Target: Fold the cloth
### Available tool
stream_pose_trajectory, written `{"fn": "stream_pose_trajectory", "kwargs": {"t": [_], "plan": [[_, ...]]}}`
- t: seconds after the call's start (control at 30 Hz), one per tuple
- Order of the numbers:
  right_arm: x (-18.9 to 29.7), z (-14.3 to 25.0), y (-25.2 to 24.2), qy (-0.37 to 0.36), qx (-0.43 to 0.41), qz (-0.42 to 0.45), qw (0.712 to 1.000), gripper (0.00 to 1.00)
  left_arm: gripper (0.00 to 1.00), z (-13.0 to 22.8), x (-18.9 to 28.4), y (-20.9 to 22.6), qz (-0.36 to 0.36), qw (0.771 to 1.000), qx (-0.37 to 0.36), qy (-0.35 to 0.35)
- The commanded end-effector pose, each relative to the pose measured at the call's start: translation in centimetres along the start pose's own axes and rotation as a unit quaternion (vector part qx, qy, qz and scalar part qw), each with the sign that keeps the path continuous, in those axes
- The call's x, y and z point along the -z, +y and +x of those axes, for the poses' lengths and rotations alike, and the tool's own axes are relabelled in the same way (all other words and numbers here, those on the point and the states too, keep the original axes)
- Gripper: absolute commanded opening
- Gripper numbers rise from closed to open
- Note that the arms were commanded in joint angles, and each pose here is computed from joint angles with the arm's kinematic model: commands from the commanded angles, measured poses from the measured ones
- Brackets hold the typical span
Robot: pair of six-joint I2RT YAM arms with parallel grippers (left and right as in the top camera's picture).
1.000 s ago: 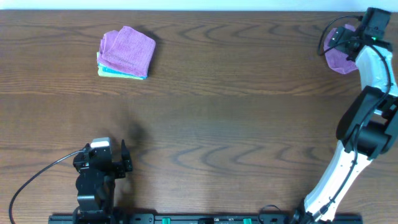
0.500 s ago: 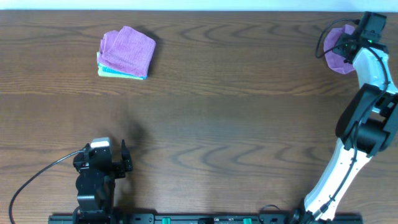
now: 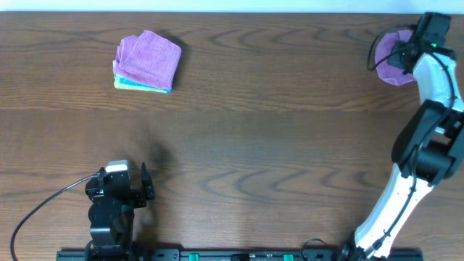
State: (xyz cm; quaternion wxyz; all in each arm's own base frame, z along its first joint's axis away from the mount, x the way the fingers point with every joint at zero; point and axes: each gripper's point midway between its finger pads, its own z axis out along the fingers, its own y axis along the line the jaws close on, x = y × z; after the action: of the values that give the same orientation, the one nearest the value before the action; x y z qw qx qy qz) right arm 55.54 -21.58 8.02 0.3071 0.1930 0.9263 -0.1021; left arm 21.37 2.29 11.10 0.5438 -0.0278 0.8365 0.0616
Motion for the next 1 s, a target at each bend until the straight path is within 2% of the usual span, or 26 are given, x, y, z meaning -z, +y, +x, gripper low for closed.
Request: {"fn": "stream_pose_trajectory", "kwargs": {"t": [0.0,0.23,0.43,0.73,0.97], "plan": [[8.1,-5.3,0.8,-0.072,0.023,-0.003,0.997,0.01,0.95,0.8,-0.2,0.2,-0.006,1.000,-0.010,0.010],[18.5,-6.5,1.5,-0.098,0.033,-0.017,0.994,0.01,0.95,0.8,-0.2,0.2,-0.006,1.000,-0.010,0.010],[26.6,-4.5,3.7,-0.095,0.079,-0.046,0.991,0.01,0.95,0.8,-0.2,0.2,-0.006,1.000,-0.010,0.010],[35.1,2.3,10.2,-0.051,0.170,-0.143,0.974,0.01,0.95,0.8,-0.2,0.2,-0.006,1.000,-0.010,0.010],[38.4,9.1,9.7,-0.052,0.178,-0.215,0.959,0.01,0.95,0.8,-0.2,0.2,-0.006,1.000,-0.010,0.010]]}}
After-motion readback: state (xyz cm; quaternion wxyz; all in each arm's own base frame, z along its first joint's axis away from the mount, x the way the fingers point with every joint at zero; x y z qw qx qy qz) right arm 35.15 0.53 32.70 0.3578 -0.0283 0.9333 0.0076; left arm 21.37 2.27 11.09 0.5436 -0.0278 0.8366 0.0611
